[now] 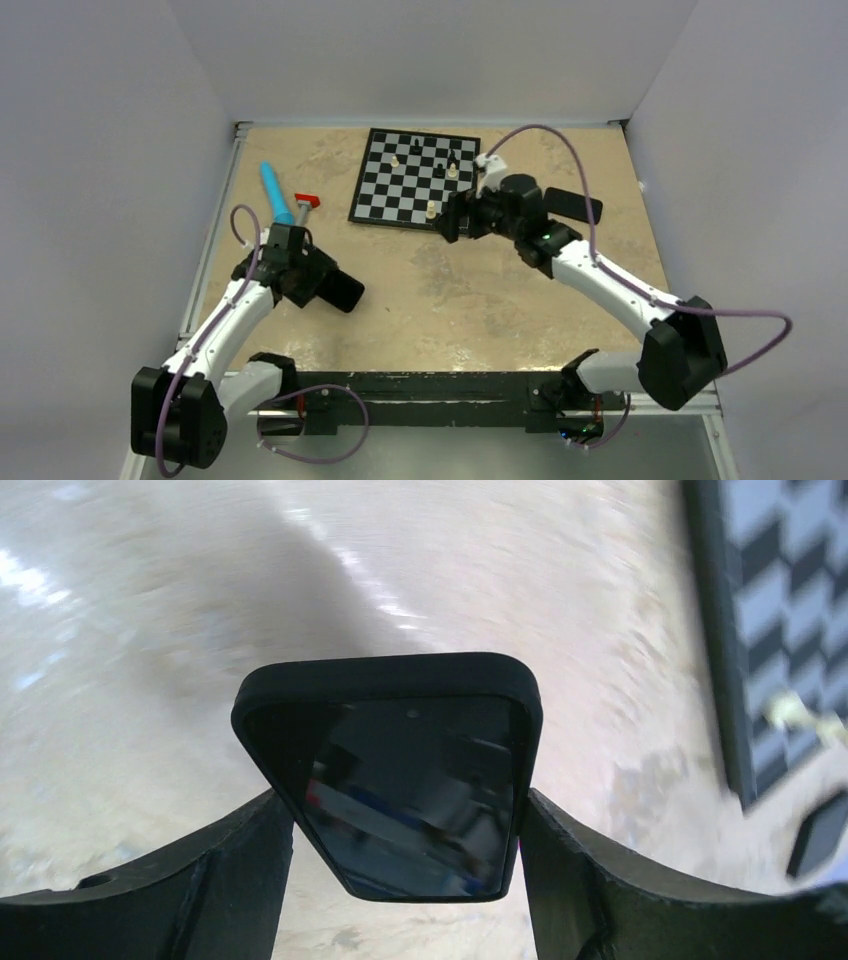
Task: Take the phone out of the phone case
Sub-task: Pick up the phone at the center of the board, then adjust the phone.
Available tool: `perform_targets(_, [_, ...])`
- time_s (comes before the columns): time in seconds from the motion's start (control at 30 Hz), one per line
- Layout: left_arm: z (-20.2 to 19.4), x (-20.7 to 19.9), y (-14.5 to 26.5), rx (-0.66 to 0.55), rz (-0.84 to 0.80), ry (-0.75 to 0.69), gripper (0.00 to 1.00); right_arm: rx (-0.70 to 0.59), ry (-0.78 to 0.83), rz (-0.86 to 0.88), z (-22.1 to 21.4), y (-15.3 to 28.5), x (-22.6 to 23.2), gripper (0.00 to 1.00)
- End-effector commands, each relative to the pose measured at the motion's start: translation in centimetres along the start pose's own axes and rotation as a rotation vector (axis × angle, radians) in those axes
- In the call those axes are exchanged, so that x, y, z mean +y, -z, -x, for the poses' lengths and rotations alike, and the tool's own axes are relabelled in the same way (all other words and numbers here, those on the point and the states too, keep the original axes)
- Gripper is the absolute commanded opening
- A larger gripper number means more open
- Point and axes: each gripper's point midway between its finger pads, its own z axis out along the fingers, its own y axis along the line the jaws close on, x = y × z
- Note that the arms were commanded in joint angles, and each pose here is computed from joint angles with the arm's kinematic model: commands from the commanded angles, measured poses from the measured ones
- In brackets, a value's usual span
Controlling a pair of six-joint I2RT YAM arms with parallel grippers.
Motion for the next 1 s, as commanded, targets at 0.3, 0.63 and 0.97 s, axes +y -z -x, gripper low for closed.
perform_targets(0.3, [1.5, -17.7, 8.0, 0.061, -0.647, -0.601, 0.0, 0.095, -0.025, 0.598, -6.9, -5.5, 16.4, 0.94])
perform_targets(0.63, [0.3, -18.0, 8.2, 0.139, -0.706, -0.597, 0.0, 0.121, -0.087, 0.591, -7.0, -9.4, 17.4, 0.83])
perform_targets(0.97, [0.9, -17.4, 8.0, 0.113, -0.66, -0.568, 0.0, 0.118, -0.1, 0.501, -6.3, -11.1, 17.7, 0.21])
